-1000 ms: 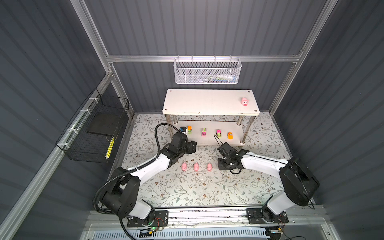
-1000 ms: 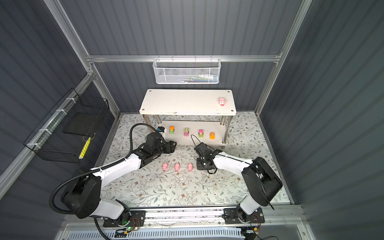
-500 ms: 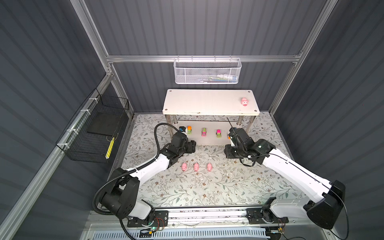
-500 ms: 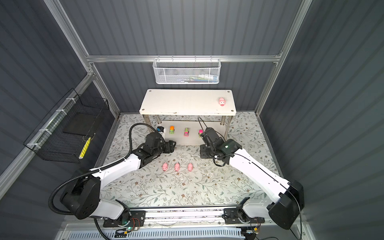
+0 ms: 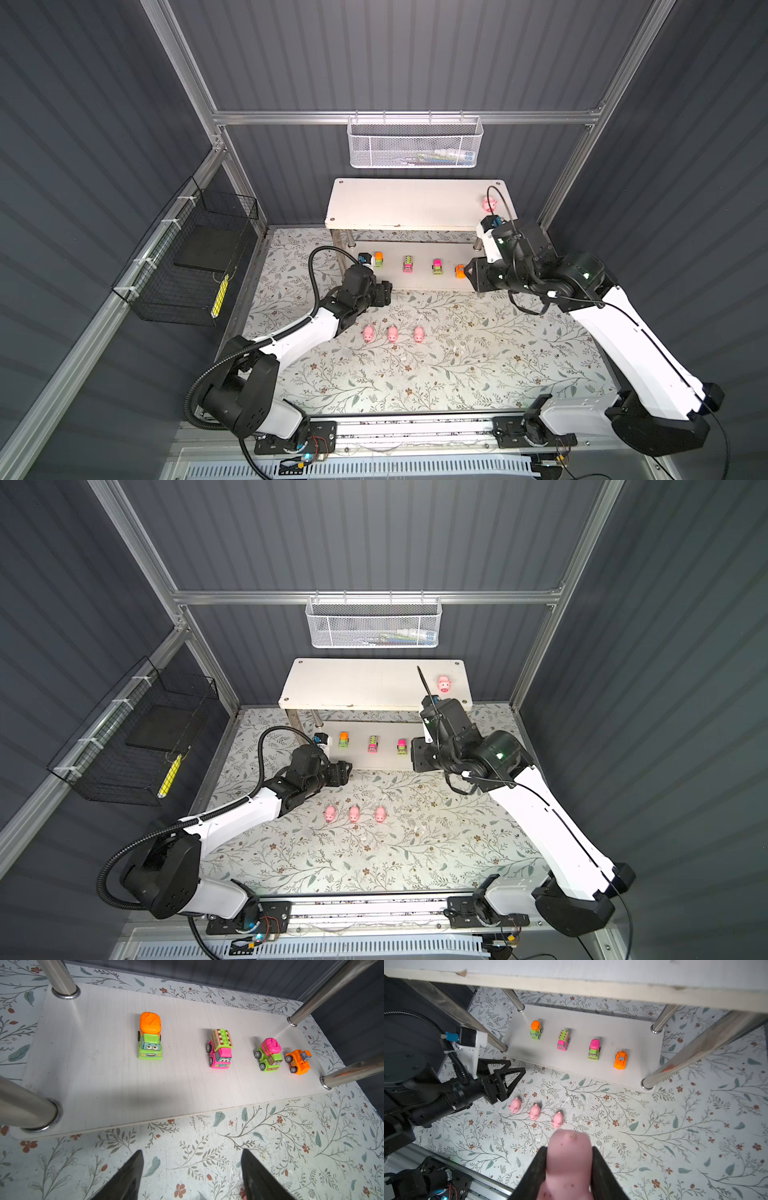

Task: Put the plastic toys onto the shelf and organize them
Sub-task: 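Carry the pink pig with the right gripper up to the top shelf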

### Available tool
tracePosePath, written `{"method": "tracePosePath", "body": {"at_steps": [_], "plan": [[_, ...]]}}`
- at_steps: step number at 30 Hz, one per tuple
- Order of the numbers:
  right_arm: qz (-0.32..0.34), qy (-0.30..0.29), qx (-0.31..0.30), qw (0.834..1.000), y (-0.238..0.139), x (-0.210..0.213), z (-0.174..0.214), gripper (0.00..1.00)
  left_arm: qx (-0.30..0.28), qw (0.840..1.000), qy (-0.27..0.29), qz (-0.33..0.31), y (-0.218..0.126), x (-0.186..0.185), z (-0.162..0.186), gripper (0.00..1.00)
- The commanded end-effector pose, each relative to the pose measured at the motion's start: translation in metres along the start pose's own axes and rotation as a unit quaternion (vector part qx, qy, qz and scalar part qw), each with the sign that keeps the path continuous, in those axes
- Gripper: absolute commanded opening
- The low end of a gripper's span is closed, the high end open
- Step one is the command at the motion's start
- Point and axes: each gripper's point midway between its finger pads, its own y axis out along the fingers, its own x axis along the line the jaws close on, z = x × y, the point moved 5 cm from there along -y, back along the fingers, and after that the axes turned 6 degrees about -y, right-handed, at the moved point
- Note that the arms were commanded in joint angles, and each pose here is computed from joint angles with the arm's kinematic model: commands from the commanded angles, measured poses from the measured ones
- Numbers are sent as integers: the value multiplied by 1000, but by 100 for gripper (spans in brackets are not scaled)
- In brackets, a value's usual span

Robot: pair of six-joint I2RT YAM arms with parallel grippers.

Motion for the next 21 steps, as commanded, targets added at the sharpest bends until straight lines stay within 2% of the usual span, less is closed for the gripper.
{"method": "tracePosePath", "body": {"at_steps": [1, 9, 21], "plan": [[42, -40, 13, 998, 1, -8, -9, 35, 3, 1000, 5, 7, -2, -1, 4, 74], [68, -58, -30, 996, 4, -15, -66, 35, 6, 1000, 1, 14, 1, -2, 6, 74], [89, -45, -46, 994, 53, -39, -114, 35, 7, 1000, 2, 17, 3, -2, 6, 74]]}}
